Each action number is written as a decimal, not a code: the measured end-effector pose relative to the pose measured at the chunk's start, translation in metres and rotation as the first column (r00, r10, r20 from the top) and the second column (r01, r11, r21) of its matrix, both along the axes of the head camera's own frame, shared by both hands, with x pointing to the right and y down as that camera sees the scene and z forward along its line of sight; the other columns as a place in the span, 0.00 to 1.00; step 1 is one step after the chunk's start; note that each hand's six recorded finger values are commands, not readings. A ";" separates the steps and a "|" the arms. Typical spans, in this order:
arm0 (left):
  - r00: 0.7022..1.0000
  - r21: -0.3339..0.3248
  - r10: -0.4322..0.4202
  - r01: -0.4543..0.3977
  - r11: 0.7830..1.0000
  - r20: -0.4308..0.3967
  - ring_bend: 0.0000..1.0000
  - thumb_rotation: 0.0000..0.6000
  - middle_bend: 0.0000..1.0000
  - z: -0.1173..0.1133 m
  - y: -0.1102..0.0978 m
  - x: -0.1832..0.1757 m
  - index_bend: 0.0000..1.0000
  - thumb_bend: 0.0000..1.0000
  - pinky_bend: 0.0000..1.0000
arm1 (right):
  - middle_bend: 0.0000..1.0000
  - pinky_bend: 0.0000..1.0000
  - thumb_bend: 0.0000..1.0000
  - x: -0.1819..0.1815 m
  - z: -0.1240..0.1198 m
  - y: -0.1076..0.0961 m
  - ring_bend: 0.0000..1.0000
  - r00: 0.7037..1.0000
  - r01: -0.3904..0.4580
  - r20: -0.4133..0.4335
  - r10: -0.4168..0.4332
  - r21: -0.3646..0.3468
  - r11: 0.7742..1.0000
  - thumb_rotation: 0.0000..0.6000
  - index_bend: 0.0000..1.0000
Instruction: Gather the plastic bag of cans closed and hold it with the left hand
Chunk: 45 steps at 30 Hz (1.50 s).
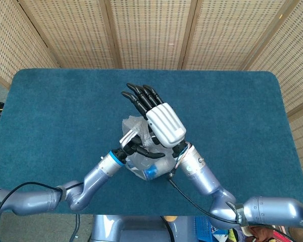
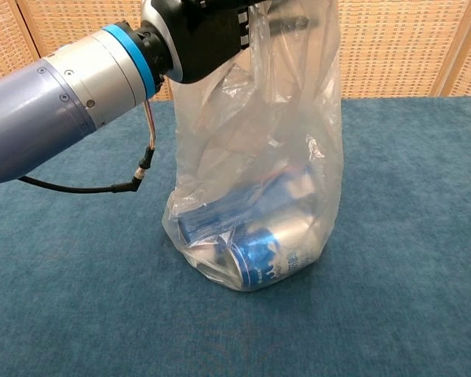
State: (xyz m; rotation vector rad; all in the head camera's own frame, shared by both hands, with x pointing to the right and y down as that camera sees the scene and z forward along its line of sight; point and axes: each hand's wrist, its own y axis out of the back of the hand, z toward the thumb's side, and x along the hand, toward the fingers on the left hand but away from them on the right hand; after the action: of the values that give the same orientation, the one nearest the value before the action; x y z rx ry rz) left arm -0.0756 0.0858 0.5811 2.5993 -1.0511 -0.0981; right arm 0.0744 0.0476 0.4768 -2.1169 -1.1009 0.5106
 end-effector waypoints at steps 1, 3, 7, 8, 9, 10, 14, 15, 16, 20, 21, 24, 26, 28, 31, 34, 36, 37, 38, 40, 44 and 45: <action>1.000 -0.002 0.002 -0.002 1.000 -0.004 0.10 1.00 0.04 -0.001 0.000 0.000 0.09 0.05 0.18 | 0.00 0.00 0.00 0.003 -0.001 0.000 0.00 1.000 -0.005 0.000 0.005 0.000 1.000 1.00 0.00; 1.000 -0.009 0.003 -0.003 1.000 -0.013 0.10 1.00 0.04 -0.002 0.001 0.000 0.09 0.05 0.18 | 0.00 0.00 0.00 0.012 -0.003 0.000 0.00 1.000 -0.015 0.002 0.015 -0.004 1.000 1.00 0.00; 1.000 -0.007 0.000 0.000 1.000 -0.014 0.10 1.00 0.04 -0.003 0.000 -0.001 0.09 0.05 0.18 | 0.00 0.00 0.00 0.031 -0.007 0.001 0.00 1.000 -0.029 -0.002 0.029 -0.015 0.999 1.00 0.00; 1.000 -0.009 -0.001 0.001 1.000 -0.014 0.10 1.00 0.04 -0.003 0.000 -0.001 0.09 0.05 0.18 | 0.00 0.00 0.00 0.036 -0.008 0.003 0.00 1.000 -0.031 -0.007 0.031 -0.019 0.999 1.00 0.00; 1.000 -0.011 -0.002 0.002 1.000 -0.015 0.10 1.00 0.04 -0.002 0.000 0.000 0.09 0.05 0.18 | 0.00 0.00 0.00 0.040 -0.008 0.004 0.00 0.999 -0.032 -0.011 0.032 -0.021 0.999 1.00 0.00; 1.000 -0.012 -0.003 0.002 1.000 -0.017 0.10 1.00 0.04 -0.003 0.000 0.000 0.09 0.05 0.18 | 0.00 0.00 0.00 0.043 -0.009 0.005 0.00 0.999 -0.032 -0.014 0.032 -0.021 0.999 1.00 0.00; 1.000 -0.011 -0.008 0.008 1.000 -0.020 0.10 1.00 0.04 -0.003 -0.001 -0.001 0.09 0.05 0.18 | 0.00 0.00 0.00 0.060 -0.012 0.013 0.00 0.999 -0.030 -0.020 0.030 -0.027 0.999 1.00 0.00; 1.000 -0.013 -0.011 0.011 1.000 -0.023 0.10 1.00 0.04 -0.003 -0.001 -0.002 0.09 0.05 0.18 | 0.00 0.00 0.00 0.064 -0.012 0.015 0.00 0.999 -0.030 -0.022 0.030 -0.030 0.999 1.00 0.00; 1.000 -0.014 -0.014 0.014 1.000 -0.026 0.10 1.00 0.04 -0.004 -0.002 -0.002 0.09 0.05 0.18 | 0.00 0.00 0.00 0.068 -0.013 0.016 0.00 0.999 -0.031 -0.024 0.030 -0.032 0.999 1.00 0.00; 0.999 -0.019 -0.022 0.021 1.000 -0.040 0.10 1.00 0.03 -0.006 -0.004 -0.003 0.08 0.05 0.19 | 0.00 0.00 0.00 0.085 -0.013 0.022 0.00 0.998 -0.038 -0.047 0.037 -0.025 0.999 1.00 0.00; 0.999 -0.022 -0.024 0.023 0.999 -0.048 0.10 1.00 0.03 -0.006 -0.004 -0.003 0.08 0.05 0.19 | 0.00 0.00 0.00 0.088 -0.013 0.023 0.00 0.998 -0.040 -0.055 0.039 -0.016 0.999 1.00 0.00; 0.997 -0.041 -0.026 0.023 0.999 -0.074 0.10 1.00 0.03 -0.009 -0.004 -0.001 0.08 0.05 0.19 | 0.00 0.00 0.00 0.107 -0.008 0.022 0.00 0.994 -0.064 -0.088 0.065 0.021 0.998 1.00 0.00; 0.994 -0.065 -0.027 0.021 0.998 -0.102 0.10 1.00 0.03 -0.011 -0.004 0.002 0.08 0.05 0.18 | 0.00 0.00 0.00 0.123 -0.001 0.021 0.00 0.989 -0.089 -0.113 0.093 0.040 0.995 1.00 0.00; 0.991 -0.089 -0.026 0.015 0.996 -0.128 0.10 1.00 0.03 -0.014 -0.003 0.006 0.08 0.05 0.18 | 0.00 0.00 0.00 0.139 0.007 0.019 0.00 0.983 -0.111 -0.138 0.117 0.055 0.992 1.00 0.00; 0.984 -0.136 -0.031 0.007 0.991 -0.174 0.10 0.99 0.03 -0.019 -0.003 0.011 0.09 0.05 0.18 | 0.00 0.00 0.00 0.168 0.020 0.019 0.00 0.971 -0.146 -0.180 0.157 0.070 0.987 1.00 0.00; 0.974 -0.187 -0.041 -0.001 0.982 -0.221 0.10 0.98 0.03 -0.023 -0.004 0.015 0.09 0.05 0.18 | 0.00 0.00 0.00 0.195 0.033 0.021 0.00 0.959 -0.177 -0.213 0.189 0.073 0.981 1.00 0.00; 0.967 -0.221 -0.050 -0.007 0.975 -0.250 0.10 0.98 0.04 -0.026 -0.007 0.015 0.09 0.05 0.18 | 0.00 0.00 0.00 0.211 0.040 0.022 0.00 0.950 -0.199 -0.230 0.210 0.071 0.977 1.00 0.00; 0.964 -0.233 -0.053 -0.009 0.972 -0.260 0.10 0.97 0.04 -0.027 -0.008 0.014 0.10 0.05 0.18 | 0.00 0.00 0.00 0.217 0.043 0.023 0.00 0.946 -0.206 -0.239 0.218 0.073 0.976 1.00 0.00; 0.962 -0.242 -0.056 -0.011 0.970 -0.268 0.11 0.97 0.04 -0.028 -0.009 0.014 0.10 0.05 0.18 | 0.00 0.00 0.00 0.225 0.046 0.024 0.00 0.941 -0.215 -0.250 0.227 0.075 0.974 1.00 0.00; 0.956 -0.259 -0.062 -0.015 0.966 -0.285 0.12 0.97 0.04 -0.031 -0.011 0.013 0.11 0.05 0.19 | 0.00 0.00 0.00 0.234 0.050 0.026 0.00 0.933 -0.227 -0.267 0.240 0.079 0.971 1.00 0.00; 0.945 -0.290 -0.068 -0.029 0.957 -0.320 0.16 0.98 0.08 -0.036 -0.015 0.007 0.14 0.05 0.21 | 0.00 0.00 0.00 0.257 0.061 0.030 0.00 0.914 -0.253 -0.308 0.266 0.082 0.964 1.00 0.00; 0.942 -0.296 -0.069 -0.033 0.955 -0.328 0.18 0.99 0.10 -0.038 -0.016 0.006 0.16 0.05 0.21 | 0.00 0.00 0.00 0.262 0.064 0.031 0.00 0.909 -0.259 -0.316 0.271 0.081 0.962 1.00 0.00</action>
State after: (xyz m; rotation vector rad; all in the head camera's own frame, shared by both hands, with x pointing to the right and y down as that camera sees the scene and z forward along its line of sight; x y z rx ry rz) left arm -0.0698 0.0694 0.5436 2.2015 -0.8879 -0.3469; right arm 0.3366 0.0784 0.5404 -1.7753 -1.1967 0.9253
